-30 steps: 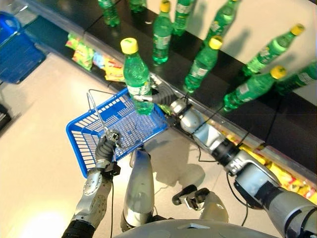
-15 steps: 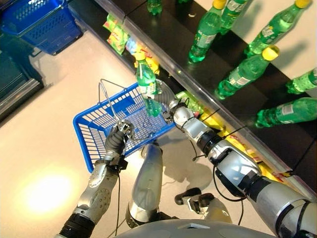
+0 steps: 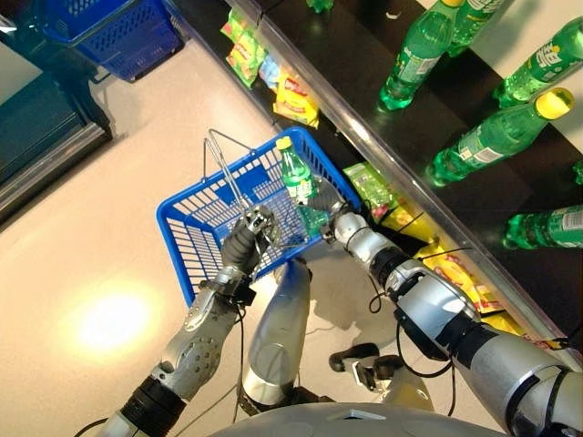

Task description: Pick up the snacks into the basket

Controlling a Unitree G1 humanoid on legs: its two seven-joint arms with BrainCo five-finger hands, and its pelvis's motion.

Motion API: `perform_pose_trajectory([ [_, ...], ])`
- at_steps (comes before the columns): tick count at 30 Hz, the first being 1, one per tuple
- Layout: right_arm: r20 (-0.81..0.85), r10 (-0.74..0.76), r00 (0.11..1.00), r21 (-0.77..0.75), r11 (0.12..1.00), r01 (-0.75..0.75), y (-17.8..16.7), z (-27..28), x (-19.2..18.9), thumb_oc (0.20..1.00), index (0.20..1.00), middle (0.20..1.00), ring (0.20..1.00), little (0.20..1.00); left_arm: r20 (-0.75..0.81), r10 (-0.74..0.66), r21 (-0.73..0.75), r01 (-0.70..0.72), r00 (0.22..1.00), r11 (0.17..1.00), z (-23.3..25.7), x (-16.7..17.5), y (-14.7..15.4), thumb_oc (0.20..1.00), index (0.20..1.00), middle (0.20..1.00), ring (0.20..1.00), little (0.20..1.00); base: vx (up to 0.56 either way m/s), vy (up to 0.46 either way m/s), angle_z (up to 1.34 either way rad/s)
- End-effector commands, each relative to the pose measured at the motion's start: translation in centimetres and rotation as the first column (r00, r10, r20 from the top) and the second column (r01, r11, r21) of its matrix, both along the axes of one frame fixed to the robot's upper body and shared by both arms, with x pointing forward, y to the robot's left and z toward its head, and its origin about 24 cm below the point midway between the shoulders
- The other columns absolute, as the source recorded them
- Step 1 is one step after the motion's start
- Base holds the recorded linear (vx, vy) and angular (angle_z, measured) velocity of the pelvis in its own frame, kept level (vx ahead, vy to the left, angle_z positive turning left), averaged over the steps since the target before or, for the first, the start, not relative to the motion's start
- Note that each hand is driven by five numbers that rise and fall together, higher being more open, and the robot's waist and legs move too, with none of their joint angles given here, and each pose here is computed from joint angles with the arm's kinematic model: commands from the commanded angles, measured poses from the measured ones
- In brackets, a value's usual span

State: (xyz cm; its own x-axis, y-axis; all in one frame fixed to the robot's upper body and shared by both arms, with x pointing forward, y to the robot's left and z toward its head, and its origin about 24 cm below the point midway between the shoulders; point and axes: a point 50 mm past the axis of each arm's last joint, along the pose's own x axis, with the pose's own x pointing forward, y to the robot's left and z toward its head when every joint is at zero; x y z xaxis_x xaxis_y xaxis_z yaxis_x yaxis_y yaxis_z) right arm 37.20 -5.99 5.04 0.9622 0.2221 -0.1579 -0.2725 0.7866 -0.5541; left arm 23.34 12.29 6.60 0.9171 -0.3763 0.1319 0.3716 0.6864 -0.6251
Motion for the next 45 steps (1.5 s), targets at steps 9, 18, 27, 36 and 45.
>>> perform_pose_trajectory([
  [9, 0.129, 0.180, 0.975, -0.195, 0.969, -0.152, 2.4, 3.0, 0.8, 0.200, 0.200, 0.200, 0.200, 0.200, 0.322, -0.265, -0.168, 0.330, 0.909, 0.929, 7.2, -1.7, -4.7, 0.200, 0.200, 0.200, 0.200, 0.200, 0.00, 0.008, 0.13],
  [18, 0.158, 0.350, 0.924, -0.484, 0.842, -0.236, 4.6, 4.6, 1.0, 0.200, 0.200, 0.200, 0.200, 0.200, 0.295, -0.364, -0.135, 0.416, 0.883, 0.899, 6.8, -2.0, -5.7, 0.200, 0.200, 0.200, 0.200, 0.200, 0.01, 0.008, 0.04],
  [27, 0.122, 0.591, 0.797, -0.881, 0.435, -0.188, 5.0, 4.9, 0.9, 0.200, 0.200, 0.200, 0.200, 0.200, 0.296, -0.419, -0.116, 0.468, 0.858, 0.876, 6.8, -2.0, -6.2, 0.200, 0.200, 0.200, 0.200, 0.200, 0.02, -0.007, 0.07],
  [36, 0.090, 0.634, 0.768, -0.952, 0.280, -0.120, 4.9, 5.0, 1.1, 0.200, 0.200, 0.200, 0.200, 0.200, 0.297, -0.427, -0.108, 0.474, 0.854, 0.874, 6.9, -1.9, -6.6, 0.200, 0.200, 0.200, 0.200, 0.200, 0.00, 0.000, 0.05],
  [45, 0.011, 0.609, 0.793, -0.974, 0.188, -0.130, 3.2, 3.1, 1.0, 0.200, 0.200, 0.200, 0.200, 0.200, 0.300, -0.444, -0.100, 0.491, 0.844, 0.865, 6.8, -1.8, -6.9, 0.200, 0.200, 0.200, 0.200, 0.200, 0.00, 0.002, 0.01],
])
